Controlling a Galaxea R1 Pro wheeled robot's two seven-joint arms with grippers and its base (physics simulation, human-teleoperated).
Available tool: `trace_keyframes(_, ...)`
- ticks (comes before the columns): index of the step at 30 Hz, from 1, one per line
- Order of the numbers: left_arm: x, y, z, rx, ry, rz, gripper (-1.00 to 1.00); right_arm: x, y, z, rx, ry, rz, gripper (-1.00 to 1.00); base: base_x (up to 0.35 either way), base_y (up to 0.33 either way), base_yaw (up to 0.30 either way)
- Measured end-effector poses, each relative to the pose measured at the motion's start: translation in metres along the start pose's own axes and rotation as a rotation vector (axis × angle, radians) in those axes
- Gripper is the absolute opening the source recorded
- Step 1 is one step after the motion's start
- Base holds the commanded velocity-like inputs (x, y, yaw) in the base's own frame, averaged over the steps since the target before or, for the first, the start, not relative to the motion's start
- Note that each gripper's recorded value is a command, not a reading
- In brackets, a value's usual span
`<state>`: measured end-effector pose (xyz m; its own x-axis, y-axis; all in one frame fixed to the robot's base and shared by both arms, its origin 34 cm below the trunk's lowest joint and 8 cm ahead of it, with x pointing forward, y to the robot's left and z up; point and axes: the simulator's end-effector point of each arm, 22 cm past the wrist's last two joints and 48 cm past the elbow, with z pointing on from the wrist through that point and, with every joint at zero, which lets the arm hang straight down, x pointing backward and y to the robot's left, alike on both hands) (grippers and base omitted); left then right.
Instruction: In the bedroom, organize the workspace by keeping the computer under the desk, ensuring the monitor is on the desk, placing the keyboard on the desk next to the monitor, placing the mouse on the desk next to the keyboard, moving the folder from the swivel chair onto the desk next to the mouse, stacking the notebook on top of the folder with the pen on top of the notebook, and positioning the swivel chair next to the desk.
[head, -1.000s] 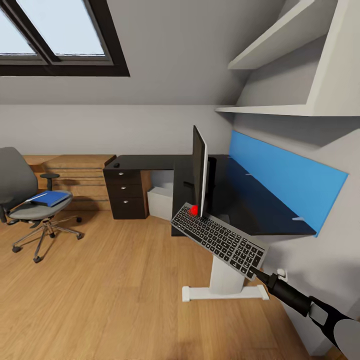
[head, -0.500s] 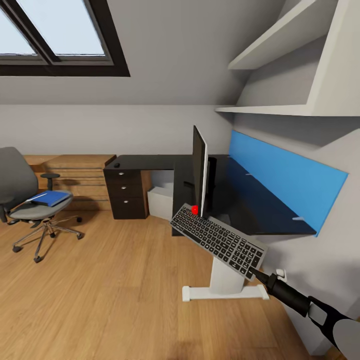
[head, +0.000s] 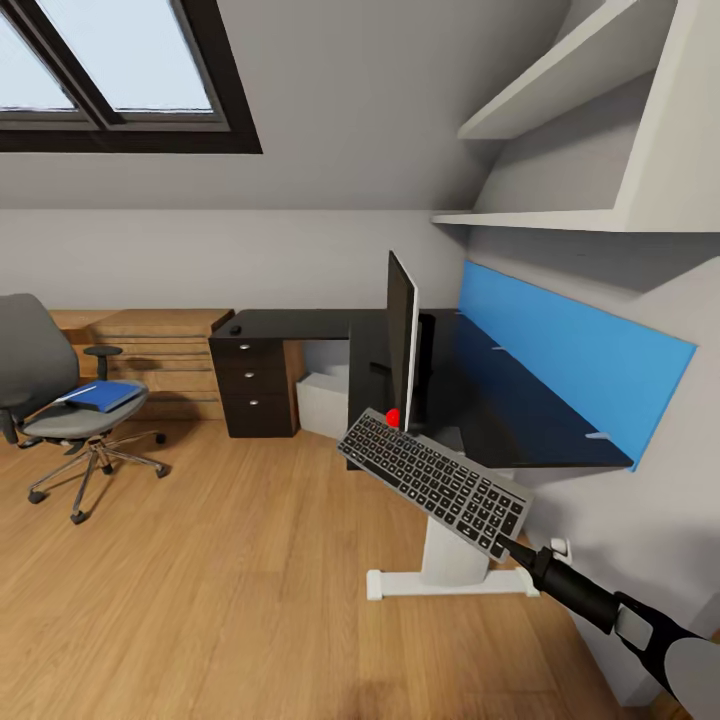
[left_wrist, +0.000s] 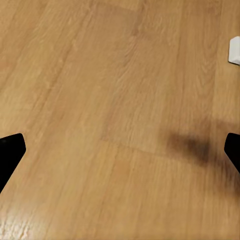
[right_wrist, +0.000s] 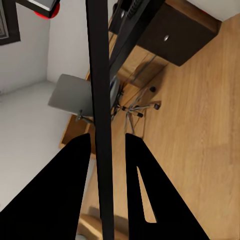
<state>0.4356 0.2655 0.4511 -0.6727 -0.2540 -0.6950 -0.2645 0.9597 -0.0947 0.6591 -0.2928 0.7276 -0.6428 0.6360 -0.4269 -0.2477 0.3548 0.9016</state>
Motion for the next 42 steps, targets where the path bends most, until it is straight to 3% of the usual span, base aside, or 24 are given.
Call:
trace_keyframes(12, 0.0, 0.0, 0.0, -0.001, 0.0, -0.001, 1.0, 0.003, 0.001, 0.002, -0.003, 0.013, 0.02, -1.0, -0.027, 0.022, 0.0)
trace_keyframes(24, 0.0, 0.0, 0.0, -0.001, 0.0, -0.001, 1.0, 0.038, 0.002, 0.017, -0.003, 0.121, 0.009, -1.0, -0.254, 0.198, 0.0)
trace_keyframes(39, 0.0, 0.0, 0.0, 0.0, 0.0, 0.0, 1.0, 0.045, 0.005, 0.024, -0.013, 0.128, 0.007, -1.0, -0.221, 0.166, 0.0)
trace_keyframes(42, 0.0, 0.0, 0.0, 0.001, 0.001, 0.001, 1.0, 0.045, 0.004, 0.025, -0.009, 0.121, -0.015, -1.0, -0.031, 0.018, 0.0)
